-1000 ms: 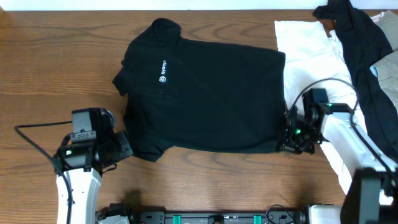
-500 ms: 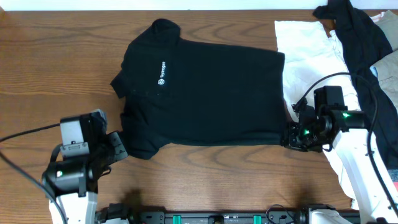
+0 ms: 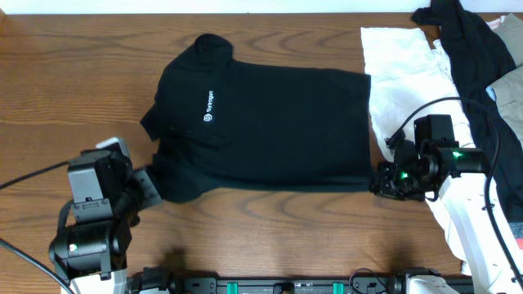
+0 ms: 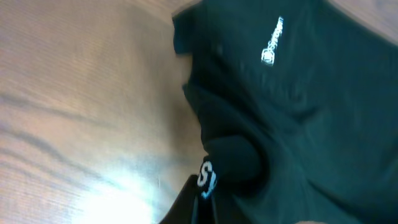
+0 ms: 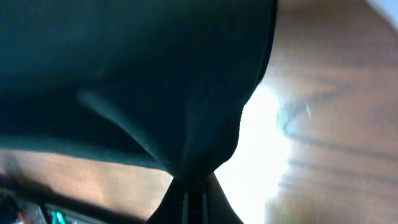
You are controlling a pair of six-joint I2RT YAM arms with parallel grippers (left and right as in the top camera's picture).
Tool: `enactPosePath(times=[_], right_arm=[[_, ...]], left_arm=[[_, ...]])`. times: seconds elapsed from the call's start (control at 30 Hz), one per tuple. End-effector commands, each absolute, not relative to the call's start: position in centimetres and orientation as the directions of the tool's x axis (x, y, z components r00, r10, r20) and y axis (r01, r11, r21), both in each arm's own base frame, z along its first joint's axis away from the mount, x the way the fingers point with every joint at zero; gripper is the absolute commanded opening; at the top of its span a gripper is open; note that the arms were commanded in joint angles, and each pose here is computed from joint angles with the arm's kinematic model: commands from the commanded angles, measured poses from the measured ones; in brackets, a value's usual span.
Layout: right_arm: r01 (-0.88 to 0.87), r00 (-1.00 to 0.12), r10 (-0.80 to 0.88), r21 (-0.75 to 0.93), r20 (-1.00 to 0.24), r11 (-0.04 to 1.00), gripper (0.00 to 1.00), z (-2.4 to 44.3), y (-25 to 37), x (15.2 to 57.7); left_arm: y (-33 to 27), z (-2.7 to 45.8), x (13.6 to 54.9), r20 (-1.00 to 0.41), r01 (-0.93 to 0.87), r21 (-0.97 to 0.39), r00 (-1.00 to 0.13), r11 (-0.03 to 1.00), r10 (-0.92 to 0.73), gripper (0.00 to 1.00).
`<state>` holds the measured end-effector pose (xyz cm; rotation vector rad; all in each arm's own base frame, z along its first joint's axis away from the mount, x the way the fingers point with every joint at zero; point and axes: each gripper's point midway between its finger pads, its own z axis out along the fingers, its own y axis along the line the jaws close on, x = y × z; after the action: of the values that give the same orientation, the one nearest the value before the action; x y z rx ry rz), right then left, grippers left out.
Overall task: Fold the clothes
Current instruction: 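Lift both hem corners and fold the bottom half up toward the collar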
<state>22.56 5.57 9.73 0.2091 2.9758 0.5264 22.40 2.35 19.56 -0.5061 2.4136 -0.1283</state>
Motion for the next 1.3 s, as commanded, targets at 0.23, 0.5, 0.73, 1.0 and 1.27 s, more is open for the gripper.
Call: enactPosePath(times=[0.23, 0.5, 0.73, 1.0, 1.27], right_arm=[[0.089, -0.946, 0.203, 0.399, -0.253, 0.912, 0.01, 10.9, 6.0, 27.6], [0.069, -0.934, 0.202, 0.406, -0.295, 0.911, 0.01, 9.4, 6.0, 30.7], [0.023, -0.913, 0.199, 0.441, -0.357, 0.897, 0.01, 9.0, 6.6, 33.8], [-0.015, -0.873, 0.228, 0.491, -0.431, 0.871, 0.01, 10.3, 7.3, 36.5], [-0.019, -0.849, 0.251, 0.501, -0.465, 0.865, 0.01, 9.8, 7.3, 38.3]], left_arm=[[4.4, 21.4, 27.4, -0.683, -0.376, -0.219, -0.6, 0.901, -0.416, 0.06], [4.8, 18.0, 30.9, -0.625, -0.388, -0.204, -0.655, 0.899, -0.424, 0.06], [5.1, 17.1, 33.4, -0.641, -0.381, -0.212, -0.641, 0.9, -0.422, 0.06], [5.1, 14.9, 34.8, -0.607, -0.383, -0.208, -0.671, 0.9, -0.426, 0.06], [4.7, 13.8, 37.6, -0.623, -0.349, -0.247, -0.657, 0.904, -0.424, 0.06]])
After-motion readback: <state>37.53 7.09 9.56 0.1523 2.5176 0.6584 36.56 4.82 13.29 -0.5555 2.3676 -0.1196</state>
